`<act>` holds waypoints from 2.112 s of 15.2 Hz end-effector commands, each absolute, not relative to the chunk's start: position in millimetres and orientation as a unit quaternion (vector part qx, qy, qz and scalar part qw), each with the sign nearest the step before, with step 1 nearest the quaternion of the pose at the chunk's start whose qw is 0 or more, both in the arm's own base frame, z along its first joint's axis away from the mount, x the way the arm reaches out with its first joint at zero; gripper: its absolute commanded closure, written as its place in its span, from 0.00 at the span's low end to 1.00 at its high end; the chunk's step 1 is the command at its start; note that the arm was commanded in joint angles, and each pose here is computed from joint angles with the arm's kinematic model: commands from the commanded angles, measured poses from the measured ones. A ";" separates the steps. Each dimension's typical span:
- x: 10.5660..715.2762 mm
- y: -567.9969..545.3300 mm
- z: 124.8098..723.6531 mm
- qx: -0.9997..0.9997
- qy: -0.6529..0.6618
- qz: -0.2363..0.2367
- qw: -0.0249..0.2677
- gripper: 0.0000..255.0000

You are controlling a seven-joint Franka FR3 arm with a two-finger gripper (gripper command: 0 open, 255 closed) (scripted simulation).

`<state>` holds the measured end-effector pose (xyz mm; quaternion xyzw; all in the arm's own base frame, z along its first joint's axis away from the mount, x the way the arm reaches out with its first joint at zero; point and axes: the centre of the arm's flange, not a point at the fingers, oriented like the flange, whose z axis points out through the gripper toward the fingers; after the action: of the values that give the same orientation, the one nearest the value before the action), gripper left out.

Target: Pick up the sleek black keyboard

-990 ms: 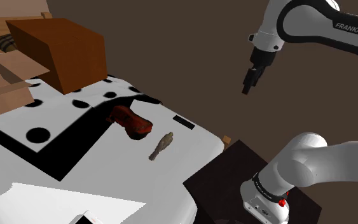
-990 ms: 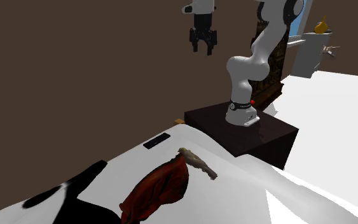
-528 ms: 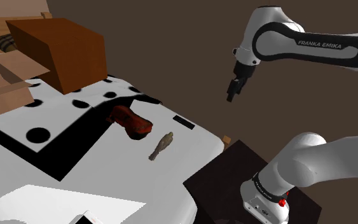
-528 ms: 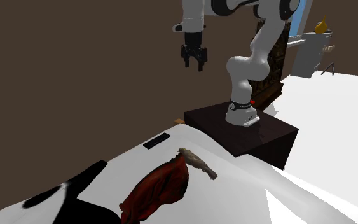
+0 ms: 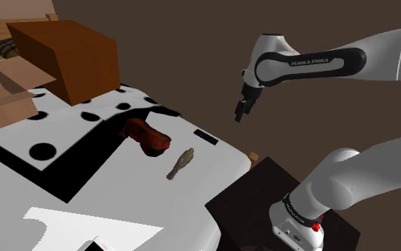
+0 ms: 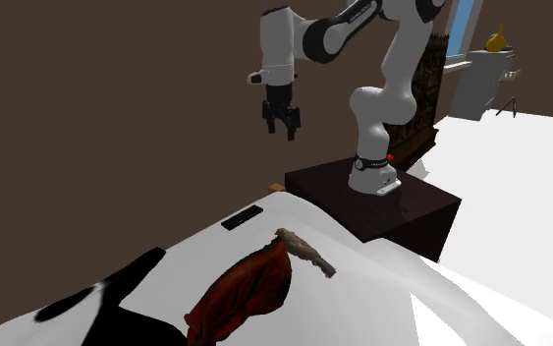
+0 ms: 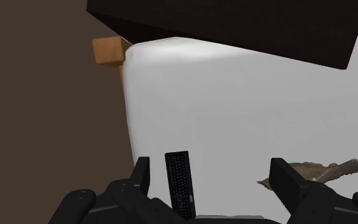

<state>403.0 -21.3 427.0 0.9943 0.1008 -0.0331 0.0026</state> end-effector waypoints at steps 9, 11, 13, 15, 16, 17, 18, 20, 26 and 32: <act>476.7 -24.4 317.4 0.994 0.111 -0.020 -0.017 0.00; 491.6 -23.9 296.1 0.993 0.113 -0.017 -0.021 0.00; 506.6 -23.2 274.9 0.993 0.115 -0.015 -0.025 0.00; 521.7 -22.3 253.7 0.993 0.116 -0.012 -0.029 0.00; 529.3 -21.7 243.2 0.993 0.117 -0.011 -0.031 0.00; 536.9 -21.1 232.7 0.992 0.118 -0.010 -0.033 0.00; 544.5 -20.4 222.1 0.992 0.119 -0.009 -0.035 0.00; 548.8 -20.0 210.9 0.992 0.120 -0.008 -0.036 0.00; 548.8 -20.0 179.2 0.992 0.120 -0.008 -0.036 0.00; 548.7 -18.9 175.2 0.992 0.120 -0.008 -0.036 1.00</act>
<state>550.0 -23.9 179.4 0.9926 0.1161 -0.0039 -0.0342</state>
